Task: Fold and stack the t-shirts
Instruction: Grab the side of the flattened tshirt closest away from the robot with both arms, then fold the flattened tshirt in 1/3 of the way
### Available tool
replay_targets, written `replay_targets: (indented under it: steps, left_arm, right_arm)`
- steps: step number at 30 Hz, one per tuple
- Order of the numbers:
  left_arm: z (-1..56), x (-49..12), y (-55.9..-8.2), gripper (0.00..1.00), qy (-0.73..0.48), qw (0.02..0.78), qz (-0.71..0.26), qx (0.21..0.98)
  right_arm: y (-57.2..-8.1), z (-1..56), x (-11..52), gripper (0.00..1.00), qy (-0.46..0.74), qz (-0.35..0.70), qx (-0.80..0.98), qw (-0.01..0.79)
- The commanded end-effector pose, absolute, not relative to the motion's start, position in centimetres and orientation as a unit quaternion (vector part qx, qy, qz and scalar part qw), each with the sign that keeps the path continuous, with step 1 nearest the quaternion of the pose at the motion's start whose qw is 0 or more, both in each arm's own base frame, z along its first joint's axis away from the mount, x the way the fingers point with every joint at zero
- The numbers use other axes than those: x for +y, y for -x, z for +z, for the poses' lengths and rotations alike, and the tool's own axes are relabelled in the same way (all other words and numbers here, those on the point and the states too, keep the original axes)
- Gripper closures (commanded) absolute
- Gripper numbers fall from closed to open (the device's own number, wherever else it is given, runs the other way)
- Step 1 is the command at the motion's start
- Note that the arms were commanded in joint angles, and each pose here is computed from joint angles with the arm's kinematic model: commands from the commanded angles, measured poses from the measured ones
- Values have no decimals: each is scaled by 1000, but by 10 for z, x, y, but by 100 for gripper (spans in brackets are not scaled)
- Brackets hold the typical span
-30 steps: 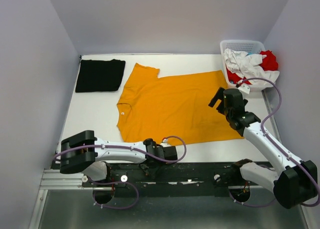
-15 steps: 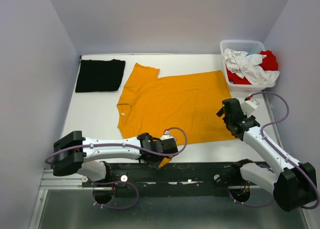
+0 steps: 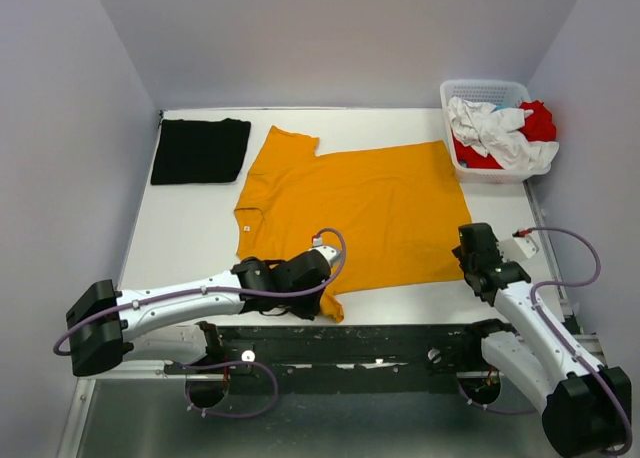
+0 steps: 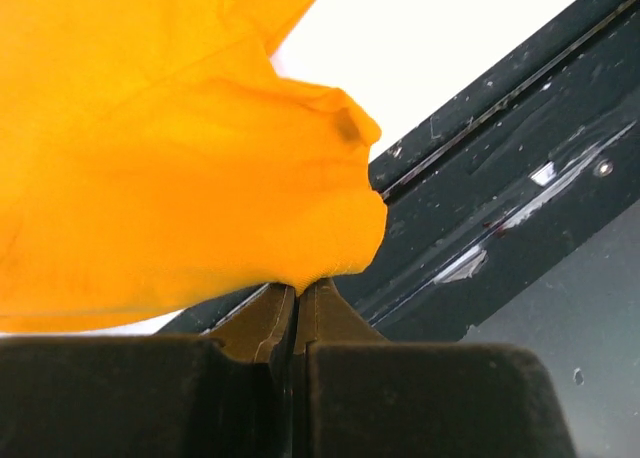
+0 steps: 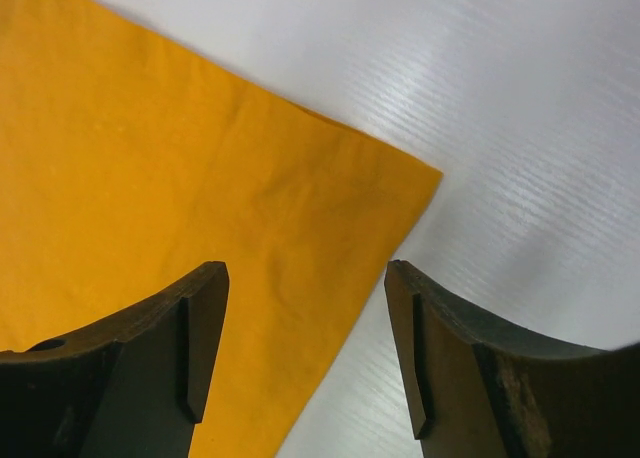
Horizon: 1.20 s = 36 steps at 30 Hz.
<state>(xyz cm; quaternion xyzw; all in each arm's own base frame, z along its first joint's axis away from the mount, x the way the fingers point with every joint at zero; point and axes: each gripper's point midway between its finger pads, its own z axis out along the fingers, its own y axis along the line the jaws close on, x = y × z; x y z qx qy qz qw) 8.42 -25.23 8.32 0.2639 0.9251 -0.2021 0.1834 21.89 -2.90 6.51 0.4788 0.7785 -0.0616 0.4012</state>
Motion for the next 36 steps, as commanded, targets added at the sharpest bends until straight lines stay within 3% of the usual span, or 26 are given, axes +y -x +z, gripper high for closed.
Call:
replay_targets:
  steps: [1, 10, 17, 20, 23, 26, 36]
  left_arm:
    - [101, -263, -98, 100, -244, 221, -260, 908]
    - [114, -260, -111, 100, -212, 247, -288, 901]
    - [117, -253, -124, 100, -181, 259, -282, 906]
    - [122, -250, -131, 100, -167, 272, -277, 906]
    - [128, -249, -136, 100, -160, 282, -280, 903]
    - [135, -248, -143, 100, -151, 295, -280, 901]
    - [160, -231, -192, 100, -98, 370, -259, 887]
  right_arm:
    - [-219, 51, -22, 31, -508, -36, 769, 387]
    - [-221, 26, -16, 32, -531, -24, 763, 369]
    - [-218, 11, -15, 46, -539, -18, 759, 366]
    - [-217, 14, -19, 61, -541, -25, 754, 373]
    - [-221, 22, -18, 70, -534, -16, 754, 382]
    - [-224, 30, -18, 99, -524, -12, 756, 392]
    - [-266, 73, -1, 99, -422, 8, 803, 421]
